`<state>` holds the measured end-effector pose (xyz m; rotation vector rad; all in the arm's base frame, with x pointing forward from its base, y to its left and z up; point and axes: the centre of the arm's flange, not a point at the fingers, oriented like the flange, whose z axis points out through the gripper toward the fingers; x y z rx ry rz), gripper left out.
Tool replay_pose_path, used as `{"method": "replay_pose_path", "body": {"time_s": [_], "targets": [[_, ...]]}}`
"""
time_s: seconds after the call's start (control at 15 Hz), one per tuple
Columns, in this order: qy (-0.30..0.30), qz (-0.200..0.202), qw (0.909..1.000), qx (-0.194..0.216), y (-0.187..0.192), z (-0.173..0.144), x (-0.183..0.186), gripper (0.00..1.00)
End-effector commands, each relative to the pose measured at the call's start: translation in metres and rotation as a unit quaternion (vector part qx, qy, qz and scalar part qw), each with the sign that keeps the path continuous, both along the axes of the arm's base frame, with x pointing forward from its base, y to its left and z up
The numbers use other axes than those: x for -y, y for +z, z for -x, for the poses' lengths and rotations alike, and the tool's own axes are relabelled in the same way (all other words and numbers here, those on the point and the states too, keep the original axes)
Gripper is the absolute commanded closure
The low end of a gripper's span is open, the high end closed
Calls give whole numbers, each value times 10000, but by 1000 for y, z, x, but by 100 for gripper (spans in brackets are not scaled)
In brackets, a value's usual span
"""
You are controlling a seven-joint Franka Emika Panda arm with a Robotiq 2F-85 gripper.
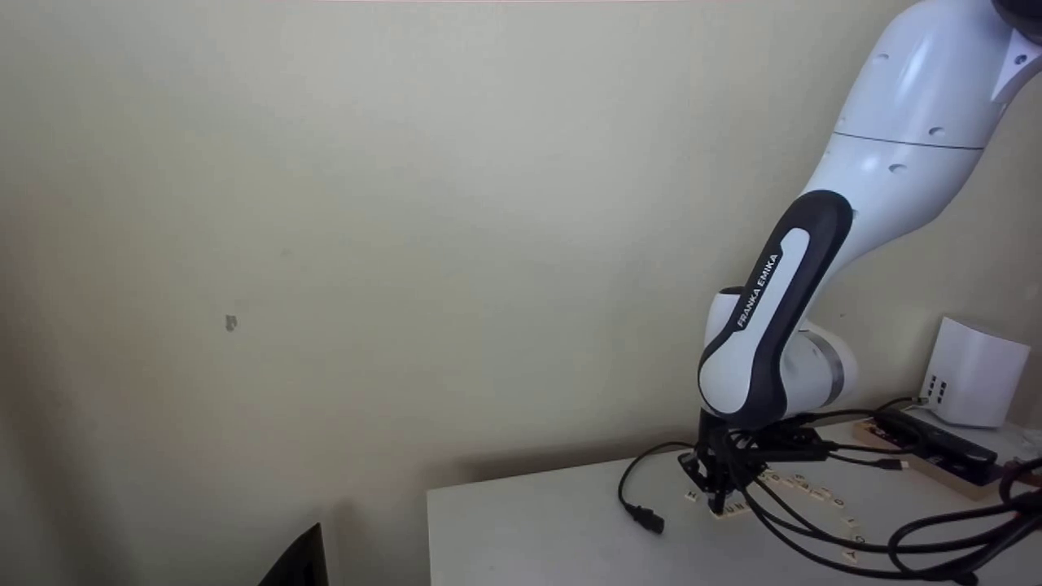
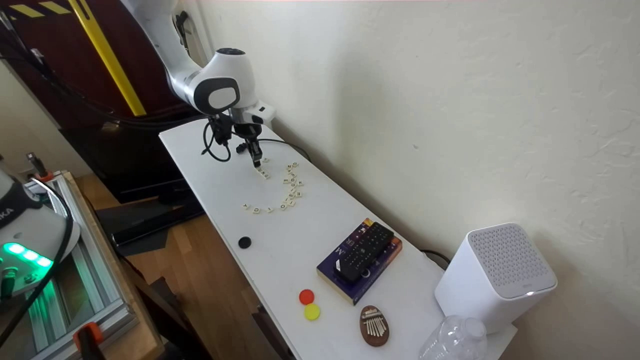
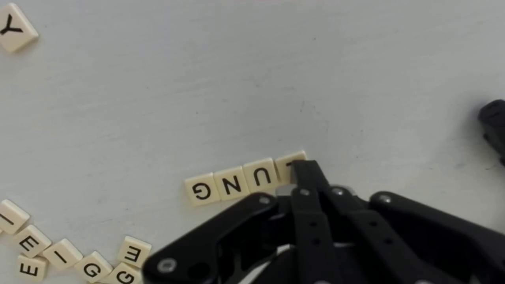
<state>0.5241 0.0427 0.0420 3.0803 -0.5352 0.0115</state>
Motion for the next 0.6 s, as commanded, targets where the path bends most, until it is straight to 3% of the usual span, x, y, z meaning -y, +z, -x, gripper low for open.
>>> {"method": "replay_pose_path", "body": {"time_s": [0.0,0.53], "targets": [[91,-26,9999,-86,-8,-10,0,100],[198,-55,9998,-88,-9,-27,-9,100]]}}
